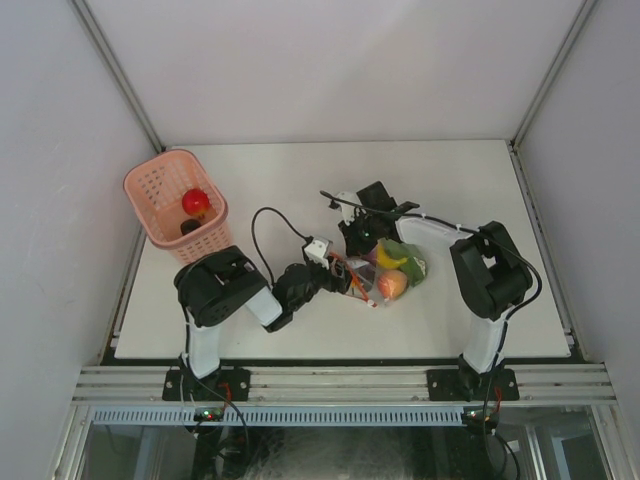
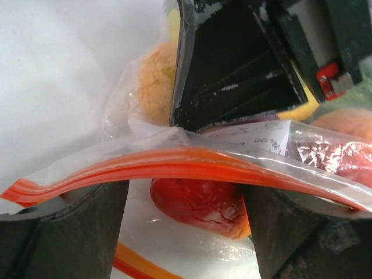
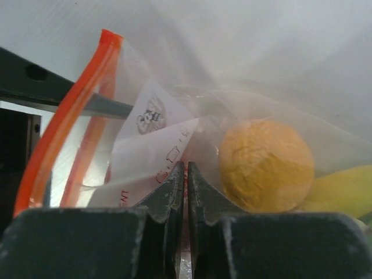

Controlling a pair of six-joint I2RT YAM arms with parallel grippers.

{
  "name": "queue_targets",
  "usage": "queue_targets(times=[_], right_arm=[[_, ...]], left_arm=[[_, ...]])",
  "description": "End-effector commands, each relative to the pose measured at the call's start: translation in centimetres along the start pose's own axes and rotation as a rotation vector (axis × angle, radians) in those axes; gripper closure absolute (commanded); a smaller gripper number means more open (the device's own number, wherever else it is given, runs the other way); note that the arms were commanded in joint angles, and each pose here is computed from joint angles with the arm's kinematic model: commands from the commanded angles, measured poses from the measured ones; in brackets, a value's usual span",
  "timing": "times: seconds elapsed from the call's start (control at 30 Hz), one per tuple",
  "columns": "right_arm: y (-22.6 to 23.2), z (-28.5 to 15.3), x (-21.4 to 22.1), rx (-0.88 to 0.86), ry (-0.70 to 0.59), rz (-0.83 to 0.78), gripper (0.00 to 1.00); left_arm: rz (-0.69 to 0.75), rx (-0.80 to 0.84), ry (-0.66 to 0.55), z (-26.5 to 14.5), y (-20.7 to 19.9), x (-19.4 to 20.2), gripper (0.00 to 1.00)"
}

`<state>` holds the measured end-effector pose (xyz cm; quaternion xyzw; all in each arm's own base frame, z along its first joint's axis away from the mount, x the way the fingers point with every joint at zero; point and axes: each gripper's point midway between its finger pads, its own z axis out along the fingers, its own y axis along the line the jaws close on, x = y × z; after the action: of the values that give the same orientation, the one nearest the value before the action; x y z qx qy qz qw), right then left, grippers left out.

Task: Open the zip-top bag and remove the fake food
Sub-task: Pick up the fake fruit from the zipper food storage bag.

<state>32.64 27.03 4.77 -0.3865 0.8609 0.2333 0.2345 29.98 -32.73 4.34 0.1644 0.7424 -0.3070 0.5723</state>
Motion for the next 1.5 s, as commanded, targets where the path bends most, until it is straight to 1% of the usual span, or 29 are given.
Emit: queue_targets(times=[0.0, 0.07, 0.23, 0.3, 0.37, 0.4, 0.5, 0.63, 0.67, 0.77, 0.93, 1.17, 1.3, 1.47], right_arm=[[1.6, -0.1, -0.6, -0.054, 0.009, -0.030, 0.96], [1.7, 0.0, -0.6, -0.056, 0.011, -0.028, 0.96], [1.8, 0.1, -0.6, -0.060, 0.015, -0.016, 0.97], [2.0, 0.1, -0.7, -0.070, 0.011, -0.011, 0.97], [2.3, 0.0, -0.7, -0.084, 0.009, -0.004, 0.97], [2.3, 0.0, -0.7, -0.085, 0.009, -0.002, 0.97], [2.2, -0.1, -0.8, -0.081, 0.006, 0.001, 0.97], [1.7, -0.4, -0.9, -0.064, -0.001, 0.012, 0.97], [1.4, -0.6, -1.0, -0.054, -0.004, 0.015, 0.97], [0.3, -1.0, -1.2, -0.023, -0.015, 0.036, 0.96], [-1.6, -1.9, -1.3, 0.023, -0.031, 0.076, 0.95], [-1.7, -2.1, -1.4, 0.026, -0.037, 0.074, 0.95], [-1.2, -2.6, -1.8, 0.002, -0.052, 0.060, 0.94], [-0.7, -3.0, -2.3, -0.021, -0.068, 0.050, 0.94]], left_arm=[[-0.127, -0.047, 0.027, 1.3, -0.1, -0.6, 0.19], [-0.164, -0.089, 0.054, 1.3, 0.2, -0.2, 0.19], [-0.223, -0.236, 0.174, 1.5, 1.7, 1.2, 0.18], [-0.229, -0.265, 0.206, 1.6, 1.8, 1.7, 0.18], [-0.236, -0.272, 0.212, 1.8, 1.8, 1.9, 0.18], [-0.237, -0.274, 0.215, 1.9, 1.8, 2.0, 0.21], [-0.242, -0.274, 0.226, 2.1, 1.8, 2.3, 0.41], [-0.241, -0.256, 0.218, 2.0, 1.4, 1.7, 0.60], [-0.236, -0.249, 0.207, 1.9, 1.3, 1.1, 0.63], [-0.229, -0.224, 0.183, 1.6, 0.8, -0.4, 0.69], [-0.228, -0.172, 0.162, 0.6, -0.2, -2.0, 0.73], [-0.264, -0.101, 0.160, -1.4, -1.6, -3.2, 0.78], [-0.346, -0.059, 0.168, -2.7, -2.3, -3.7, 0.80], [-0.512, -0.022, 0.175, -3.8, -2.9, -4.5, 0.81]])
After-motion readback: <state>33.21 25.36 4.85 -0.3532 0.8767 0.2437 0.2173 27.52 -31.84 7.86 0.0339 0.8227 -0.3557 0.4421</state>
